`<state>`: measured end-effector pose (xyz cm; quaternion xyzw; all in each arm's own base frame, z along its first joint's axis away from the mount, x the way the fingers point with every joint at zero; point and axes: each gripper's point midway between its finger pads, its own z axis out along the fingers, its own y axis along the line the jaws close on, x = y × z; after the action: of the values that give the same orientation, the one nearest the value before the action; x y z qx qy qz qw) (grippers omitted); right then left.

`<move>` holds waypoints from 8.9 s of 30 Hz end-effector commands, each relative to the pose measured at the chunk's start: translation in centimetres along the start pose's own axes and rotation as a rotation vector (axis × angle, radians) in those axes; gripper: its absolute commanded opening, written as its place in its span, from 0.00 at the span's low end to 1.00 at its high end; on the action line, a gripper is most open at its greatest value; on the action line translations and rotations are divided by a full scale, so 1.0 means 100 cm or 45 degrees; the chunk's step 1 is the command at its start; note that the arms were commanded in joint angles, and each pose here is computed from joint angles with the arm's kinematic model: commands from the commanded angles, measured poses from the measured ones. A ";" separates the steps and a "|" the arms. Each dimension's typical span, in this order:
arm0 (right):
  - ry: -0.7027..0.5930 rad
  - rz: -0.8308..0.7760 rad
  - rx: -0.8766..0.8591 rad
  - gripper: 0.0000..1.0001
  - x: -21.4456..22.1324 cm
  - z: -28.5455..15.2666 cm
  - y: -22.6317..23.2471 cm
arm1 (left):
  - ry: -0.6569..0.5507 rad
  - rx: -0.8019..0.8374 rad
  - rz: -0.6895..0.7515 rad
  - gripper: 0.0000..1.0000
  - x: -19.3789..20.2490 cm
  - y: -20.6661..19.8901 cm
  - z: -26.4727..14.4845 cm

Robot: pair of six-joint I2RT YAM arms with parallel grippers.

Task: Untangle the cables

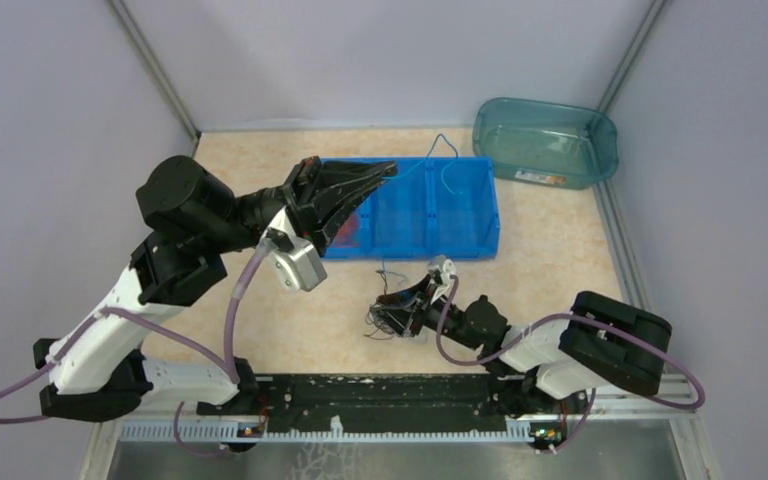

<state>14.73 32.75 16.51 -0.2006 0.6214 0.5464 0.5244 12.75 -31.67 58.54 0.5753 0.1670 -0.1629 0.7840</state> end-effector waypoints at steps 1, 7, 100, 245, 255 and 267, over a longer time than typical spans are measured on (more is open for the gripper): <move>-0.006 -0.025 0.083 0.46 0.002 -0.007 -0.014 | -0.137 -0.204 0.184 0.00 -0.042 0.056 -0.010; -0.008 -0.137 0.135 0.62 -0.018 -0.013 -0.014 | -0.120 -0.183 0.187 0.00 -0.038 0.048 -0.014; -0.211 -0.191 -0.386 0.75 -0.104 0.030 0.101 | -0.181 -0.127 0.079 0.00 -0.041 0.034 -0.008; -0.226 -0.129 0.597 0.00 -0.101 -0.054 -0.036 | 0.894 0.469 -0.778 0.99 0.299 -0.203 -0.076; -0.284 -0.096 0.472 0.00 -0.133 -0.022 -0.006 | 0.555 0.613 -1.028 0.93 0.190 -0.256 -0.096; -0.440 -0.007 0.275 0.00 -0.191 -0.008 0.042 | 0.565 0.508 -1.022 0.93 0.193 -0.310 -0.133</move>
<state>18.95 27.42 28.72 -0.0761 0.6398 0.4359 0.6284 15.11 -29.01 19.41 0.6340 0.5204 -0.3549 0.4486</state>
